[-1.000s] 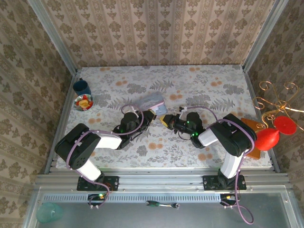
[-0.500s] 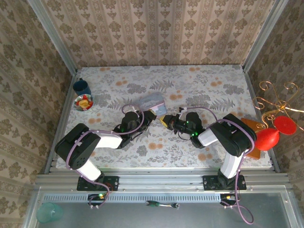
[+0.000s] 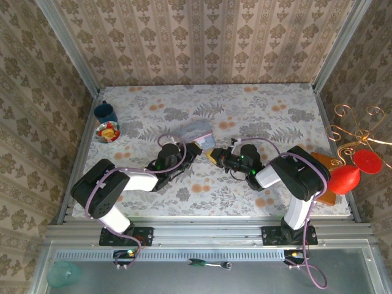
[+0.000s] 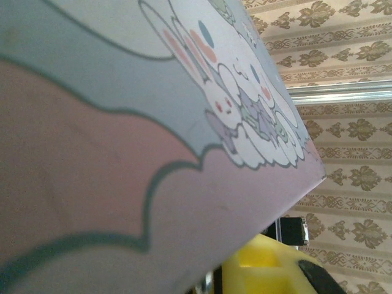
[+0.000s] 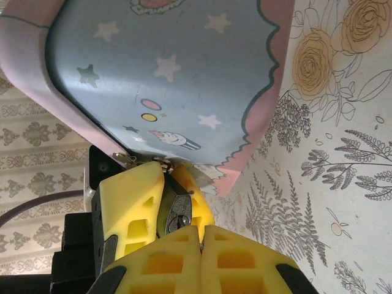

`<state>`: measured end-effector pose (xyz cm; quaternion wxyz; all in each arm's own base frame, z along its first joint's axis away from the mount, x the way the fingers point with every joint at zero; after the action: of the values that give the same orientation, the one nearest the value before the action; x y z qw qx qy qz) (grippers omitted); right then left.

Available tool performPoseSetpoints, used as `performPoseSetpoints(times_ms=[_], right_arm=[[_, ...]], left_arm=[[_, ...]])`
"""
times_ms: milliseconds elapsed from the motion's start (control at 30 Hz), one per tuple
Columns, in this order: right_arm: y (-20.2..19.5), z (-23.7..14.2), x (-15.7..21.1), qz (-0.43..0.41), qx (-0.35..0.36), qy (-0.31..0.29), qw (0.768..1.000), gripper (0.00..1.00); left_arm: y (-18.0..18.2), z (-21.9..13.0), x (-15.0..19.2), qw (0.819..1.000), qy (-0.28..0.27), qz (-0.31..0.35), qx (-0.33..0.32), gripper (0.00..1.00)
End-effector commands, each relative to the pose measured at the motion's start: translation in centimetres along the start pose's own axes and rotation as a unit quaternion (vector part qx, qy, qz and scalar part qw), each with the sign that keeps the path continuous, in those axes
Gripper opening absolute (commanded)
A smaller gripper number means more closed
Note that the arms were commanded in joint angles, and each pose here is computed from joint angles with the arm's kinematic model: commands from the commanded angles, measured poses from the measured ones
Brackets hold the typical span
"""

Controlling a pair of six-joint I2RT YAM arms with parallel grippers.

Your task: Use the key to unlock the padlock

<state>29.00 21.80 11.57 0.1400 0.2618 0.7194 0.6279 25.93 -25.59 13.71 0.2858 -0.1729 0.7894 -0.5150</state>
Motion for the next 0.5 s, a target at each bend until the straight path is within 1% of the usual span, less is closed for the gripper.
performPoseSetpoints(times_ms=[0, 333, 467], right_arm=[[2.0, 0.7, 0.3, -0.029, -0.047, 0.013, 0.998, 0.00], [1.2, 0.2, 0.1, -0.033, -0.037, -0.004, 0.999, 0.00], [1.6, 0.1, 0.2, -0.036, -0.042, -0.002, 0.998, 0.01]], left_arm=[[-4.2, -0.3, 4.2, 0.988, 0.122, 0.029, 0.088, 0.01], [-3.9, -1.4, 3.3, 0.992, 0.071, 0.019, 0.100, 0.00], [-4.0, -1.5, 3.0, 0.992, 0.058, 0.015, 0.108, 0.00]])
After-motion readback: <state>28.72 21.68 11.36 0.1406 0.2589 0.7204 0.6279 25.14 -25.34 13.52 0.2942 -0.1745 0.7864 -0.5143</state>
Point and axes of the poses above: each hand's point on the last joint's axis, 136 mm out from that joint toward the fingers, its own z axis out along the fingers, its own y axis along the line the jaws close on, x = y × z, the point moved 7 cm from there along -z, back along the fingers, and after that the axes turned 8 degrees about z, right-handed, at the moved point
